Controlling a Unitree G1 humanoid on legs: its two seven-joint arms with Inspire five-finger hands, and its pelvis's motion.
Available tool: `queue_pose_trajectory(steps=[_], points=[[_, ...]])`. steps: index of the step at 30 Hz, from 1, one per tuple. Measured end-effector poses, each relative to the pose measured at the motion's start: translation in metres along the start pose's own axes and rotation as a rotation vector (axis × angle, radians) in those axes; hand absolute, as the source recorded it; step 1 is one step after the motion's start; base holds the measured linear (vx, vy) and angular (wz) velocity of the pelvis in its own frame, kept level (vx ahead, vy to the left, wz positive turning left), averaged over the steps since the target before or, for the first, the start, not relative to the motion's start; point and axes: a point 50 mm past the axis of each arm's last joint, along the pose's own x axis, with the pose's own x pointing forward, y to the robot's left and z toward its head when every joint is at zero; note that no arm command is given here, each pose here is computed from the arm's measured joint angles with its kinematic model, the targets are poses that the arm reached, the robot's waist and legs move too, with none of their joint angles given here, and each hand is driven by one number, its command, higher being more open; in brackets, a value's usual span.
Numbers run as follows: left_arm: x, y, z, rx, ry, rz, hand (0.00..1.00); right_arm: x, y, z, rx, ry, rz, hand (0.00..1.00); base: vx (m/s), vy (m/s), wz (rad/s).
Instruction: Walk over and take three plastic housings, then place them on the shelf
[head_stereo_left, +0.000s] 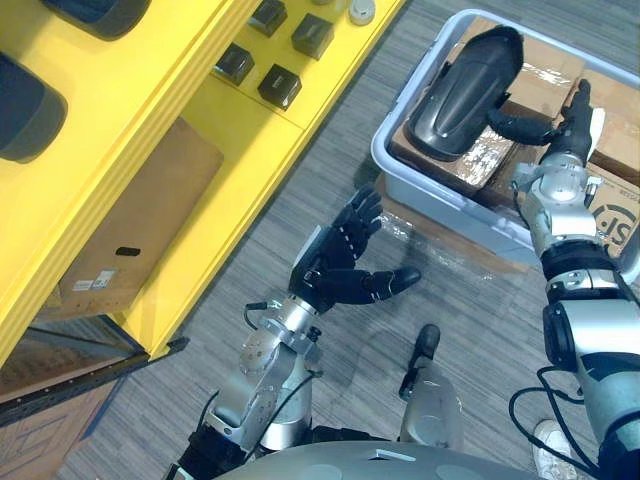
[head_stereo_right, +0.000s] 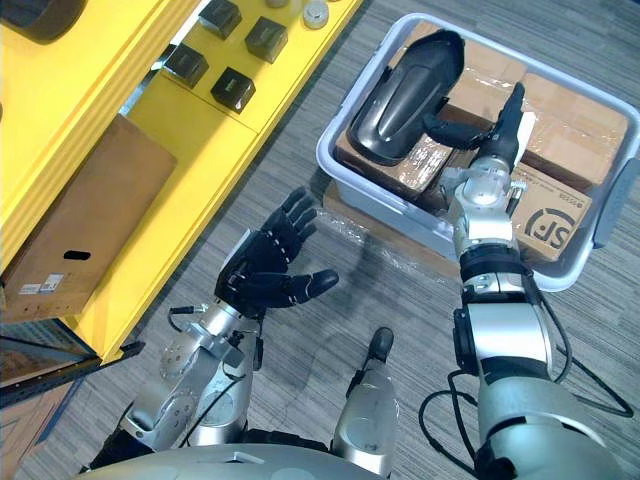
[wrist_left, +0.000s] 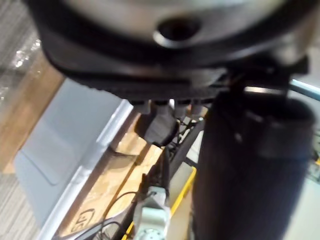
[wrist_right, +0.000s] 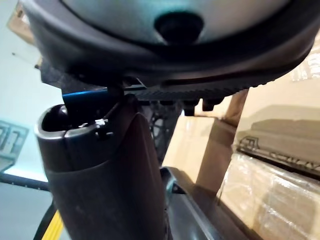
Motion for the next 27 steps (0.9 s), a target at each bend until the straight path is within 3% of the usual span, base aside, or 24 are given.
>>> queue_pose_trajectory(steps=[6, 13, 27], points=[[-0.003, 0.0, -0.011, -0.056, 0.037, 0.038, 1.0, 0.013, -0.013, 0.019, -0.078, 0.034, -0.039, 1.0, -0.04, -0.006, 0.09], [-0.004, 0.003, -0.017, -0.066, 0.047, 0.087, 1.0, 0.014, -0.029, -0.01, -0.156, 0.288, -0.063, 1.0, -0.04, -0.009, 0.02], [-0.012, 0.009, -0.046, -0.126, 0.14, 0.206, 1.0, 0.021, -0.037, 0.008, -0.322, 0.312, -0.045, 1.0, -0.01, -0.004, 0.0]])
